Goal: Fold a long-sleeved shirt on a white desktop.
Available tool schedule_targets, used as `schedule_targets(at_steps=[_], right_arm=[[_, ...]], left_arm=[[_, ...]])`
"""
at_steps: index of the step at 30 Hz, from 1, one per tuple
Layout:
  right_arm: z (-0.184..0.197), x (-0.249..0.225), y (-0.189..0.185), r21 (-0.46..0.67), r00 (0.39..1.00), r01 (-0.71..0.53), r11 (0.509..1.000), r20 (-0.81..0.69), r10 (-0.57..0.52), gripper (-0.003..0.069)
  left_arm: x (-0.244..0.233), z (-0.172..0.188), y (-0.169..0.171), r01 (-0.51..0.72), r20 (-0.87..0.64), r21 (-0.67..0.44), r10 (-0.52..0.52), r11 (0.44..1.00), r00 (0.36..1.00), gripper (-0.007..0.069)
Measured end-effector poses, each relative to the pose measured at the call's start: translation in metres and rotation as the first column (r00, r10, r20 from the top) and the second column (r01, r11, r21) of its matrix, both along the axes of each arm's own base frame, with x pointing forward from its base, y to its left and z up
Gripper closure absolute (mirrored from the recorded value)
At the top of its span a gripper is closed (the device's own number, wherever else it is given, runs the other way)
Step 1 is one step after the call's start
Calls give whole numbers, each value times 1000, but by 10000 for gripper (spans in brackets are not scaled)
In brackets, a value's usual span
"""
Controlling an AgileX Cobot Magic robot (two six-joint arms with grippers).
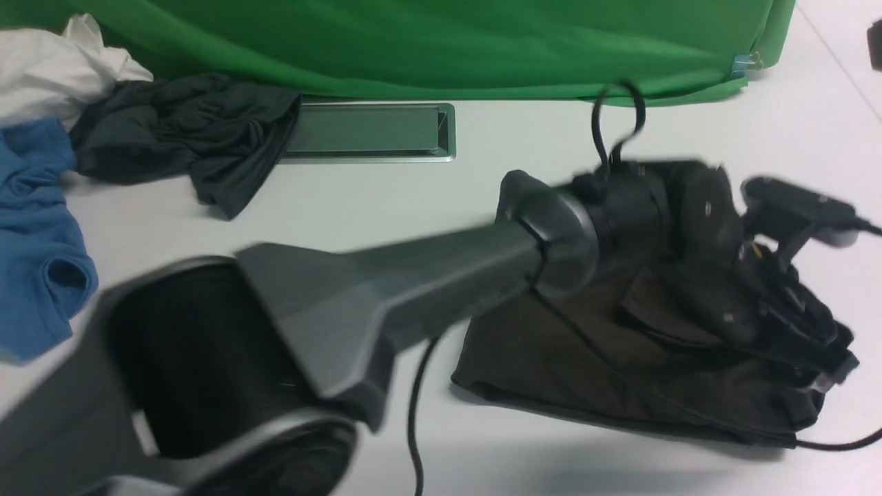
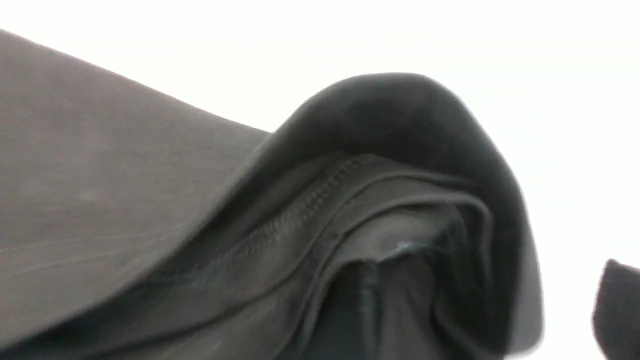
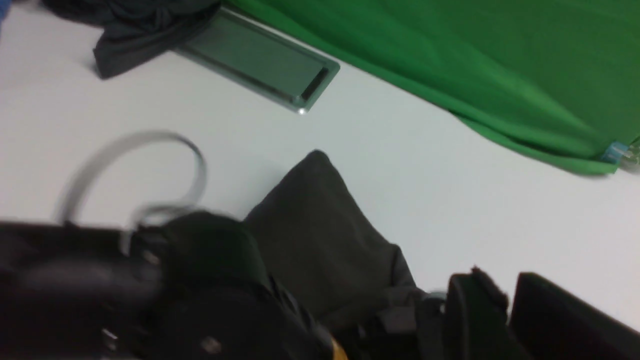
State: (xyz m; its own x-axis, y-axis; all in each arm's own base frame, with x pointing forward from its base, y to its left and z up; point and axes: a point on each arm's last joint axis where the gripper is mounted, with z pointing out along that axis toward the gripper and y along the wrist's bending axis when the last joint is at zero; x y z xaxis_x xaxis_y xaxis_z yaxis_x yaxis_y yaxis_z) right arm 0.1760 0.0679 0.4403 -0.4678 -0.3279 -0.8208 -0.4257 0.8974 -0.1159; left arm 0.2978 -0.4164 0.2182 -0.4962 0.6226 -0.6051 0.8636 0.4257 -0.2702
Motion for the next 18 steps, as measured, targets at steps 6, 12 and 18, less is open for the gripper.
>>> schedule_targets(at_steps=[6, 12, 18], right_arm=[[4, 0, 0, 31, 1000, 17, 999, 15, -17, 335], [-25, 13, 6, -5, 999, 1, 1000, -43, -1, 209], [-115, 48, 19, -121, 955, -33, 992, -296, -4, 203]], left_arm=[[44, 60, 78, -222, 50, 96, 218, 970, 975, -67], [90, 55, 182, -408, -58, 318, 447, 856, 893, -67], [86, 6, 215, -382, -269, 374, 493, 845, 828, -67]])
